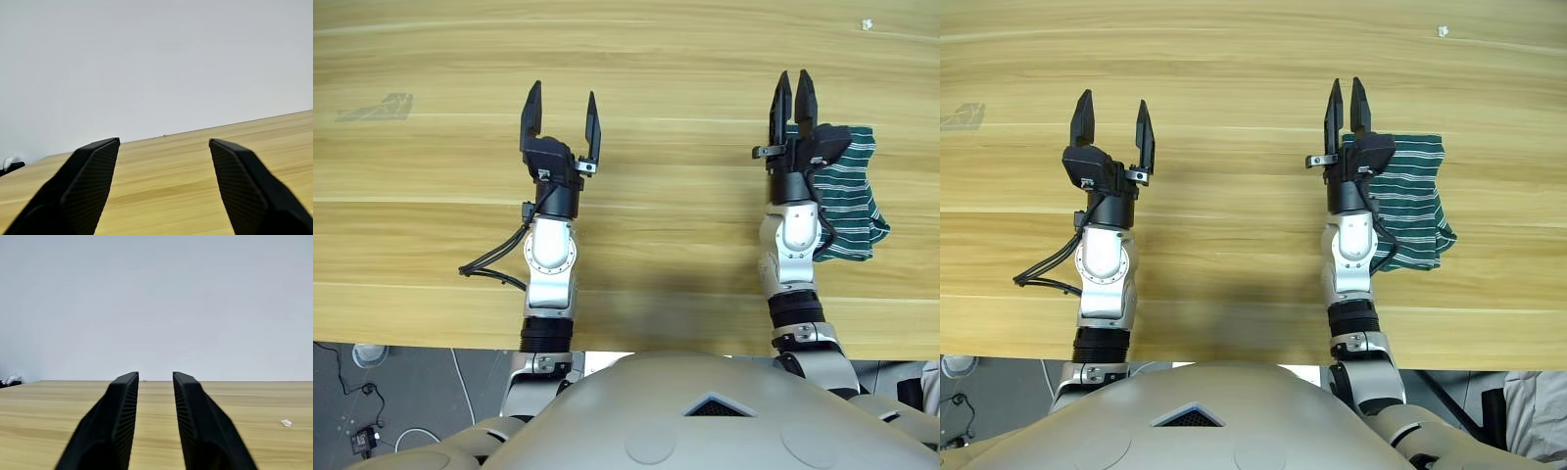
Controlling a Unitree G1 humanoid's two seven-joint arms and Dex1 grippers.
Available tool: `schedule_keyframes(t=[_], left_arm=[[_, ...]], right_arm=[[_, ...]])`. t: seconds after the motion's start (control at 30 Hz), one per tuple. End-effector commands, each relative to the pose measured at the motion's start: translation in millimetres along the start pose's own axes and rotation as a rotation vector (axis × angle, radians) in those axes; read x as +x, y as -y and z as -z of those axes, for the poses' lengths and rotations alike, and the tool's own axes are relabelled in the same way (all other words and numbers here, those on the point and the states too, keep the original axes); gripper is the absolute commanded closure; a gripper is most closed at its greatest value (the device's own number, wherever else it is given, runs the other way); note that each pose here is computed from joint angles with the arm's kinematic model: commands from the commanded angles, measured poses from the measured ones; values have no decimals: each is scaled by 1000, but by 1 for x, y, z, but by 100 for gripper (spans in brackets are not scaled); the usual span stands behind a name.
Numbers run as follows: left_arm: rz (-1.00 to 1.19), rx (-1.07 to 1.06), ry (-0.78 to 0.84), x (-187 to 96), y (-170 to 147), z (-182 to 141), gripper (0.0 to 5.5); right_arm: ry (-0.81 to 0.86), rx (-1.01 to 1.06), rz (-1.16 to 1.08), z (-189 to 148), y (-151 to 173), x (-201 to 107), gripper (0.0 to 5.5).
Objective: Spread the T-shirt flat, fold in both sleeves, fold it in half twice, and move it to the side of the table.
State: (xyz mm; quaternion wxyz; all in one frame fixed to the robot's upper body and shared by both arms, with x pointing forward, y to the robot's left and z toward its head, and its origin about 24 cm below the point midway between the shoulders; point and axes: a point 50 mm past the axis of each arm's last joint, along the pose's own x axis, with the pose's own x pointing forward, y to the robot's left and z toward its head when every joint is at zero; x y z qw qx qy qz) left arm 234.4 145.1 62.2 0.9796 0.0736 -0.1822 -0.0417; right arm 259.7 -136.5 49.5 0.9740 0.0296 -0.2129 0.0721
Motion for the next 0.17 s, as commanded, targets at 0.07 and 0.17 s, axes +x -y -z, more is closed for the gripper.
schedule_keyframes(t=[0.07, 0.17], left_arm=[[-5, 42, 12, 2, -3, 0, 209], [-5, 57, 12, 1, -3, 1, 209]], right_arm=[[5, 5, -23, 1, -5, 1, 336], [10, 3, 5, 1, -3, 2, 304]])
